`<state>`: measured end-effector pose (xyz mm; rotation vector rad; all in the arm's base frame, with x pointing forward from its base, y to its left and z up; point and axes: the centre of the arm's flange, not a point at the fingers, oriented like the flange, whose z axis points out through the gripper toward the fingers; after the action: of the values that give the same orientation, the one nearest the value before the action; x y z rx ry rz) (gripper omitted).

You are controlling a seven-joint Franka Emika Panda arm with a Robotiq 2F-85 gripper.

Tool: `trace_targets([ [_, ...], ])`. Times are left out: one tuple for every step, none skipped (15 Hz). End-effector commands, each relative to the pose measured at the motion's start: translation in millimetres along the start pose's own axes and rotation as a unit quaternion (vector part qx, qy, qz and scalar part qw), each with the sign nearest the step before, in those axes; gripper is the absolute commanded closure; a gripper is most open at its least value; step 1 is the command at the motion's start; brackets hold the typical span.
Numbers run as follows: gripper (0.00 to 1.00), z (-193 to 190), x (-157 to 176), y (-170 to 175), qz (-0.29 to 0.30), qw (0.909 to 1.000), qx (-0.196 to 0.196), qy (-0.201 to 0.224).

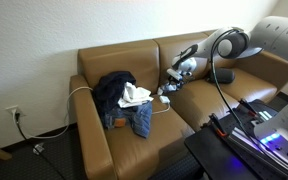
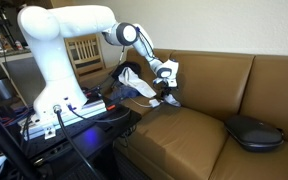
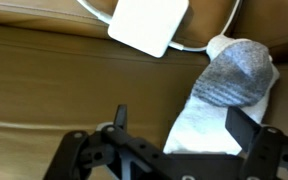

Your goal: Move the clothing to the left side of the sofa

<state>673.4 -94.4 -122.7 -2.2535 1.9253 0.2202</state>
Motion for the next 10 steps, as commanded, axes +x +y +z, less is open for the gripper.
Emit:
trace_targets([
  [0.00, 57.9, 17.3, -45.9, -0.002, 0.9985, 0.032, 0.045],
  [0.00, 59.4, 14.6, -46.3, -0.003, 0.9979, 0.037, 0.052],
  [0.00, 61.4, 13.0, -45.3, -0.002, 0.9974, 0.041, 0.059],
  [0.00, 62.9, 12.3, -44.1, -0.003, 0.9970, 0.042, 0.065],
  [0.00, 64.3, 12.8, -42.3, -0.003, 0.9963, 0.045, 0.073],
  [0.00, 65.1, 13.3, -41.0, -0.002, 0.9956, 0.048, 0.081],
  [0.00, 65.5, 13.3, -40.4, -0.002, 0.9945, 0.054, 0.090],
  [0.00, 65.8, 12.8, -40.2, -0.002, 0.9930, 0.065, 0.099],
  [0.00, 66.2, 12.0, -39.8, -0.003, 0.9916, 0.073, 0.107],
  [0.00, 67.1, 10.1, -39.2, -0.005, 0.9909, 0.077, 0.110],
])
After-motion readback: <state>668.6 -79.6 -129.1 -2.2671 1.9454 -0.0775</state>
